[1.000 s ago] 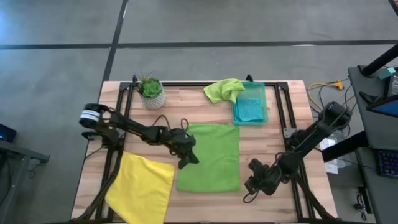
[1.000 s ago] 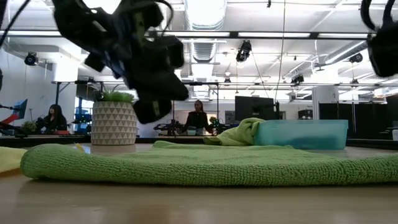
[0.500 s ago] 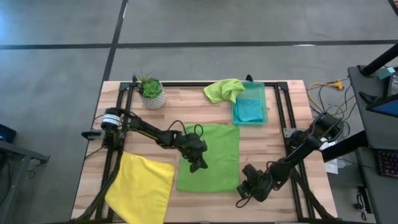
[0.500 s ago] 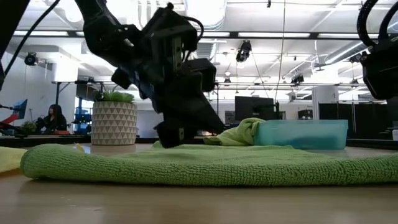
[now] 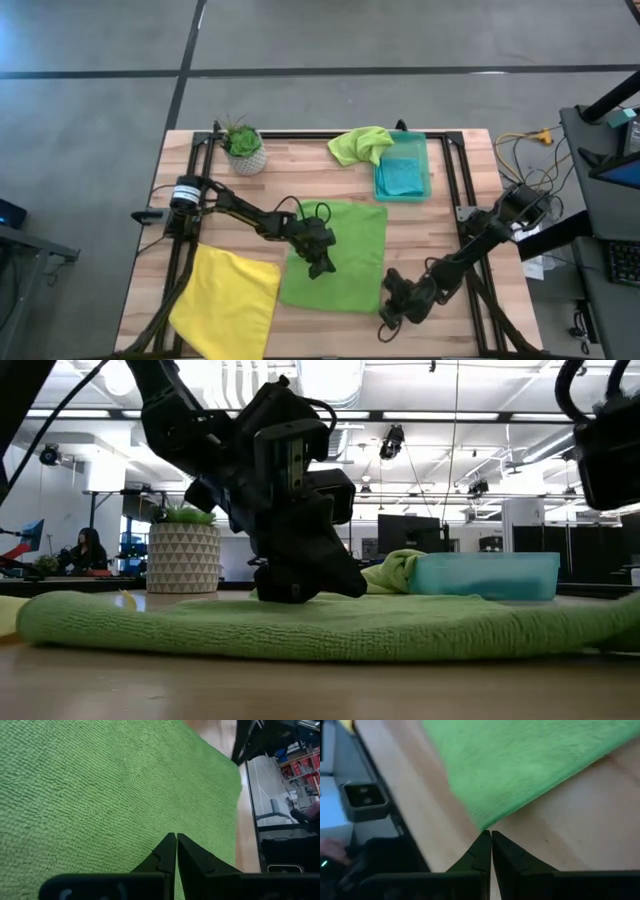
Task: Fold microfiber towels
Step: Fold the green towel
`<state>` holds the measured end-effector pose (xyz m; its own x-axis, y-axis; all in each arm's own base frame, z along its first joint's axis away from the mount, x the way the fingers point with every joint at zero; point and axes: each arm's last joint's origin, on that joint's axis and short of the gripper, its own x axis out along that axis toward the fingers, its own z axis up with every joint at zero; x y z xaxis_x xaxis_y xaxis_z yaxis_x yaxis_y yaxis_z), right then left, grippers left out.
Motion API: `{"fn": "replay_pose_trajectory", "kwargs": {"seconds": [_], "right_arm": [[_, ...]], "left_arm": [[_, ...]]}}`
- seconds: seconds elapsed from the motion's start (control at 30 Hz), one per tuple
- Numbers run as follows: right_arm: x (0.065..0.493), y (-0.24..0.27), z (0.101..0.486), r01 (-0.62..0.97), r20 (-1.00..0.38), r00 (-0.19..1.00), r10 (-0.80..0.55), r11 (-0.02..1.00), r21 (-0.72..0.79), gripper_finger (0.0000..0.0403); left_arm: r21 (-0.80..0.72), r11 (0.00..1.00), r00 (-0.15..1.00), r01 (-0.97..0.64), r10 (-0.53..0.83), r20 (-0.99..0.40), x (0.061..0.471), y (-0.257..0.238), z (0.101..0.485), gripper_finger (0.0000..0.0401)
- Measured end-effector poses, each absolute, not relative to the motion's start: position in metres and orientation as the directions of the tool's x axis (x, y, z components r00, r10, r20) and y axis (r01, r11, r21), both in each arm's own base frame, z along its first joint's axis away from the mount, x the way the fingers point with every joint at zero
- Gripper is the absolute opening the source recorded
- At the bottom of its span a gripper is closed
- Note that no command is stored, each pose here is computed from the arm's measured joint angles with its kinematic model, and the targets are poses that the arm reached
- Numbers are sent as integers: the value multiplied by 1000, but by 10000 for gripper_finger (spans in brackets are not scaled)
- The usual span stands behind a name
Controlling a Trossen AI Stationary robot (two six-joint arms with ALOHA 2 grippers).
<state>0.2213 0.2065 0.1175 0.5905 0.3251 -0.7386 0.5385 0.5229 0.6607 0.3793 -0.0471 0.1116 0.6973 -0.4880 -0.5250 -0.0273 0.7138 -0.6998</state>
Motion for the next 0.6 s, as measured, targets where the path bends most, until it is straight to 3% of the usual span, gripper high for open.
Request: {"fn": "replay_pose_trajectory", "kwargs": {"seconds": [0.43,0.6], "right_arm": [[227,210,132,385,-636,686,353,566,729,9],[229,210,142,309,-608,720,333,631,712,9]], "left_arm": [[-683,729,707,-43,-461,-537,376,-45,117,0],[-608,786,764,114,-460,-452,373,-44,154,0]]}}
